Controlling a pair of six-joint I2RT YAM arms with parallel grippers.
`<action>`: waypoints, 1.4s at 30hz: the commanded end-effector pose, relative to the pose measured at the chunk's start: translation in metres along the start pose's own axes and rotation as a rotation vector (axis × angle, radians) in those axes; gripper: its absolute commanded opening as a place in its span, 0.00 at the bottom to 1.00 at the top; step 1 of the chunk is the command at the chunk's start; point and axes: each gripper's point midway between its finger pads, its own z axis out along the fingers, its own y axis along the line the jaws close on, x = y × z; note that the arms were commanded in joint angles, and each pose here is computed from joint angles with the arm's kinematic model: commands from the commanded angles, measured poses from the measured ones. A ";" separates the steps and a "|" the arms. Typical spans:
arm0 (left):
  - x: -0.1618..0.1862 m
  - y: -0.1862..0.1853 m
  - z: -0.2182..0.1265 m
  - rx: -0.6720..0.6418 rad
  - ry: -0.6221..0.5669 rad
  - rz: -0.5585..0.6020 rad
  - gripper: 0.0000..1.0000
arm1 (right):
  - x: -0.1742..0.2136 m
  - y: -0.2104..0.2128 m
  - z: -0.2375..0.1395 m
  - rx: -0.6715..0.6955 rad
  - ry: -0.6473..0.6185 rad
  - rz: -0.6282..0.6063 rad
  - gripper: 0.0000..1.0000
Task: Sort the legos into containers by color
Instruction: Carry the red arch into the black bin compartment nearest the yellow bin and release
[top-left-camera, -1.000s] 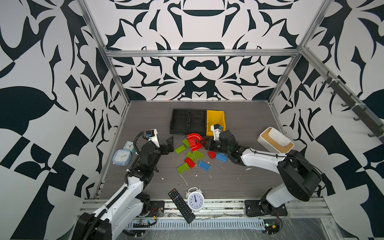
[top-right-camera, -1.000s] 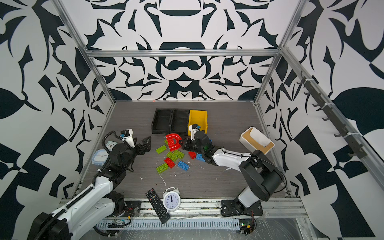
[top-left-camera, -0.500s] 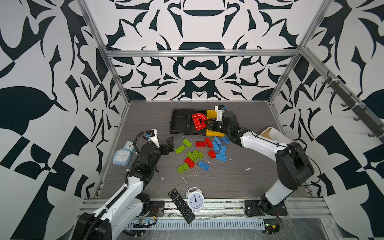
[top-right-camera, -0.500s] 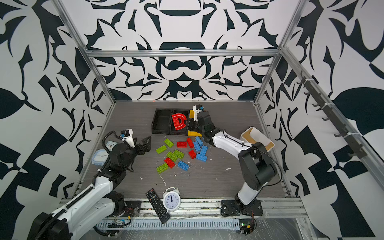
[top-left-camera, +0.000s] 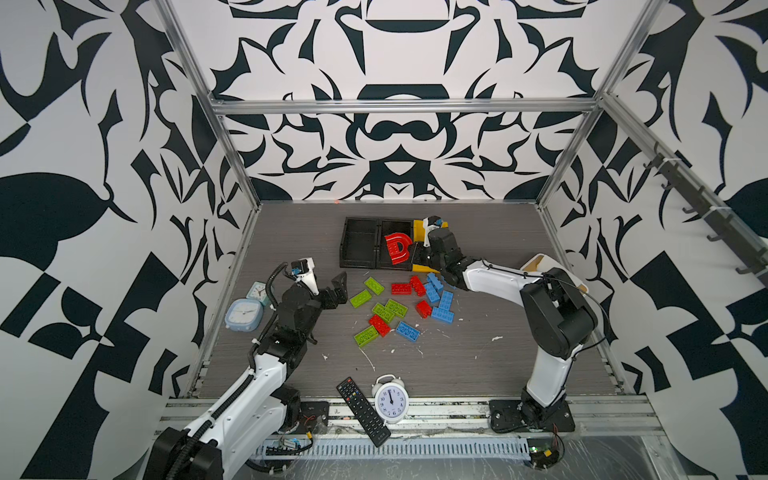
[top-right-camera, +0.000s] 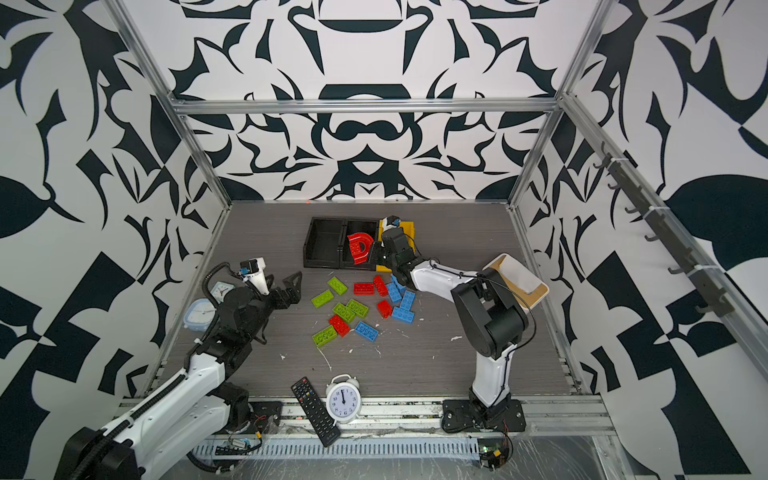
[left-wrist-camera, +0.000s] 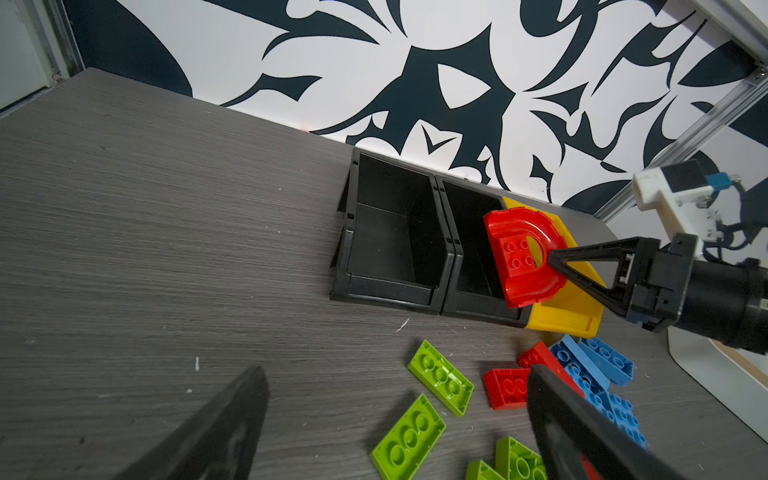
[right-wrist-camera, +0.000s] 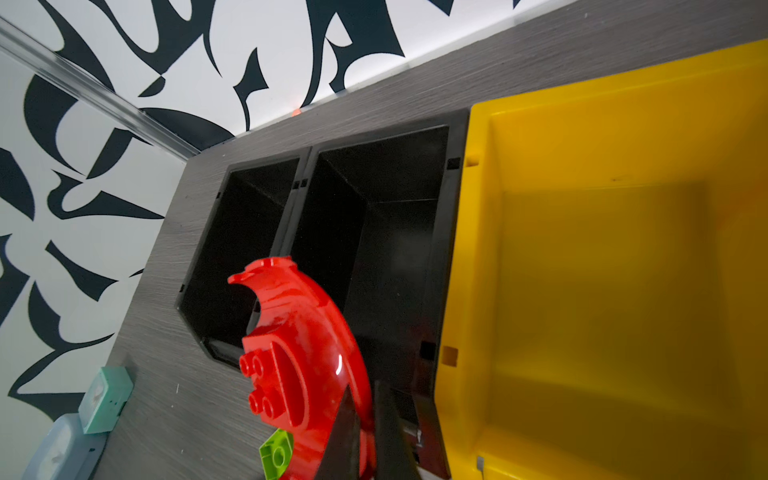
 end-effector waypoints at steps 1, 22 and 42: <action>-0.012 -0.001 0.000 -0.004 -0.031 0.001 1.00 | -0.040 0.023 -0.004 -0.040 -0.145 -0.010 0.00; -0.013 0.000 -0.001 -0.009 -0.039 0.008 1.00 | -0.028 0.011 0.028 0.001 -0.139 0.006 0.30; -0.014 -0.003 -0.003 0.004 -0.044 0.004 1.00 | 0.026 0.071 -0.081 -0.033 0.095 -0.288 0.53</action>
